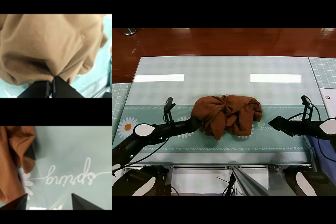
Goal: Fold the shirts.
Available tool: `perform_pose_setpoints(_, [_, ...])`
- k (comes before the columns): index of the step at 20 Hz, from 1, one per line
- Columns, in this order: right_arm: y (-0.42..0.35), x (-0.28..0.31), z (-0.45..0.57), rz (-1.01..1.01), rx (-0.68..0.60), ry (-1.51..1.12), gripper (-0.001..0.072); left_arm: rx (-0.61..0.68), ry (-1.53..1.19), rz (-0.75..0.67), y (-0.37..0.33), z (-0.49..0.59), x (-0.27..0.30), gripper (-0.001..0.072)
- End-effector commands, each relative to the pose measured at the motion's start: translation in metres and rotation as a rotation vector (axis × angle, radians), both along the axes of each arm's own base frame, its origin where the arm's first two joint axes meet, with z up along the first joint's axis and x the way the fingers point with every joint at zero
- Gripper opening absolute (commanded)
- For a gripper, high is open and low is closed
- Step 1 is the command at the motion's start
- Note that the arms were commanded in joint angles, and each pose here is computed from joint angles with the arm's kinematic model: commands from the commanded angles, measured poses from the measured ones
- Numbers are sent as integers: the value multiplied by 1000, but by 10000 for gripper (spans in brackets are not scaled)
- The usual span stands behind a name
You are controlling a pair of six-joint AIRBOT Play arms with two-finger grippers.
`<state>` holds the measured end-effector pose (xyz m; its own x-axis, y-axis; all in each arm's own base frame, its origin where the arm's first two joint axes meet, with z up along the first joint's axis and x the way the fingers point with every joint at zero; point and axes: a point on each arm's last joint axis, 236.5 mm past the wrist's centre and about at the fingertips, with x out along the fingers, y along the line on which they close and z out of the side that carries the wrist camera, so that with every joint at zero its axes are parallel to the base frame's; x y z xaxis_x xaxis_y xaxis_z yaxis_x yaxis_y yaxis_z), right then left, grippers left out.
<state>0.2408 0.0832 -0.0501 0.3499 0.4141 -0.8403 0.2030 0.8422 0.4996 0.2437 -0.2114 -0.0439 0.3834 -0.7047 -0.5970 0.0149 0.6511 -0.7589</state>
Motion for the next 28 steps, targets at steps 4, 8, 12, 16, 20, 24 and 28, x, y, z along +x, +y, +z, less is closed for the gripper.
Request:
perform_pose_setpoints(4, [42, 34, -14, -13, 76, -35, 624, -1, -48, -20, -4, 12, 8, 34])
perform_pose_setpoints(8, [46, 61, -36, -4, 61, 33, 624, -10, -38, -37, -7, 12, 3, 34])
perform_pose_setpoints(12, [67, 75, -49, 32, 142, 113, 548, -10, -38, -37, -6, 12, 4, 34])
perform_pose_setpoints(16, [80, 85, -34, 173, 161, 86, 19, -17, -61, -24, -5, 22, 13, 35])
perform_pose_setpoints(20, [54, 160, 96, 240, 105, -179, 18, -107, -290, 45, 24, 141, 86, 34])
perform_pose_setpoints(24, [4, 200, 370, 190, -119, -763, 18, -77, -801, 203, 92, 365, 140, 34])
perform_pose_setpoints(28, [-7, 91, 545, 172, -320, -1164, 18, 101, -1139, 228, 122, 519, 85, 34])
